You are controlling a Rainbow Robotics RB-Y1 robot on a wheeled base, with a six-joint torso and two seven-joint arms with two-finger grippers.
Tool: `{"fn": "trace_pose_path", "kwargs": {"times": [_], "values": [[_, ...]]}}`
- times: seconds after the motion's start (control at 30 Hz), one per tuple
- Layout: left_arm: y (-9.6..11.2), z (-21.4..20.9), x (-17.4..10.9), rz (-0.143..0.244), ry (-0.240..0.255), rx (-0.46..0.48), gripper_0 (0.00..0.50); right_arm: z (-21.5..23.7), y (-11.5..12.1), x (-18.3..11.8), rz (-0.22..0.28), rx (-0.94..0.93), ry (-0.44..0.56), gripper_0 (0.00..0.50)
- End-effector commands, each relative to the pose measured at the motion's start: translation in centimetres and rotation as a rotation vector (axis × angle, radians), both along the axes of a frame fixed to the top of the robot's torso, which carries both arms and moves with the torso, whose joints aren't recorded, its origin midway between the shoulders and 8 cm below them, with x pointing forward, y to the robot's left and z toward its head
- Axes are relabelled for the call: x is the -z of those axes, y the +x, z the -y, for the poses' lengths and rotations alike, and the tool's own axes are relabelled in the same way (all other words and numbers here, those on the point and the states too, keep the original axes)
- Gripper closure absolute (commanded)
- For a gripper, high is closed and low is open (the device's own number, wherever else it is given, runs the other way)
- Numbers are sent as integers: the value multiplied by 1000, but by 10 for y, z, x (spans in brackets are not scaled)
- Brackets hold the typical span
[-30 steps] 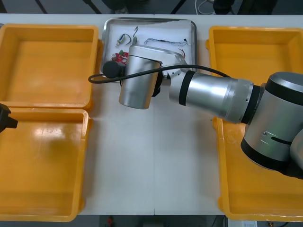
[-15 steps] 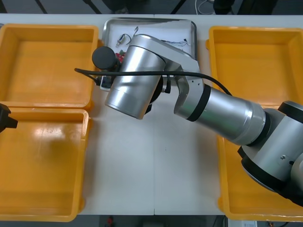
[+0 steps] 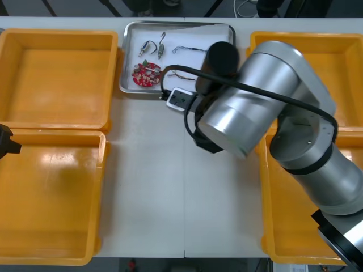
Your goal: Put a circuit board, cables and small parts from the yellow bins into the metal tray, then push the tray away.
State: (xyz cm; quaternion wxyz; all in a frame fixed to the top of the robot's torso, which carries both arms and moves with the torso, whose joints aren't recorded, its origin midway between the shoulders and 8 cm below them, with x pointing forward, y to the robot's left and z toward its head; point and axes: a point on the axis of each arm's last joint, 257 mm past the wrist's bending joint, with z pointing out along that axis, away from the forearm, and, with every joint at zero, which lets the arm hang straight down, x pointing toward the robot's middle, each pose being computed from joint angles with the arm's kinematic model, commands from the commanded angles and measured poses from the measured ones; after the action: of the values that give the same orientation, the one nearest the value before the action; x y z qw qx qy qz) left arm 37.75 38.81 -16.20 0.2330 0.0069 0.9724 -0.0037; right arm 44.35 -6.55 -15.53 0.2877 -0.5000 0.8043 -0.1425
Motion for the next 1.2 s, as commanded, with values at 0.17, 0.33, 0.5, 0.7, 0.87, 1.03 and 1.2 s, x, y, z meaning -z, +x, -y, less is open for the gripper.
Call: {"fn": "trace_pose_path", "kwargs": {"times": [0.17,0.33,0.5,0.7,0.87,1.03,1.2], "values": [[-6,-14,-13,17,50,4,0,61,-2,-26,15,276,273,0],[-6,-14,-13,17,50,4,0,94,-8,-32,31,401,363,0],[-6,-14,-13,17,50,4,0,131,-18,-31,25,525,433,0],[-6,-14,-13,17,50,4,0,177,-39,-32,18,685,545,0],[-6,-14,-13,17,50,4,0,218,-53,-29,7,784,575,0],[-6,-14,-13,17,50,4,0,261,-74,-21,-13,885,585,0],[-6,-14,-13,17,50,4,0,282,-94,-10,-50,943,589,0]]}}
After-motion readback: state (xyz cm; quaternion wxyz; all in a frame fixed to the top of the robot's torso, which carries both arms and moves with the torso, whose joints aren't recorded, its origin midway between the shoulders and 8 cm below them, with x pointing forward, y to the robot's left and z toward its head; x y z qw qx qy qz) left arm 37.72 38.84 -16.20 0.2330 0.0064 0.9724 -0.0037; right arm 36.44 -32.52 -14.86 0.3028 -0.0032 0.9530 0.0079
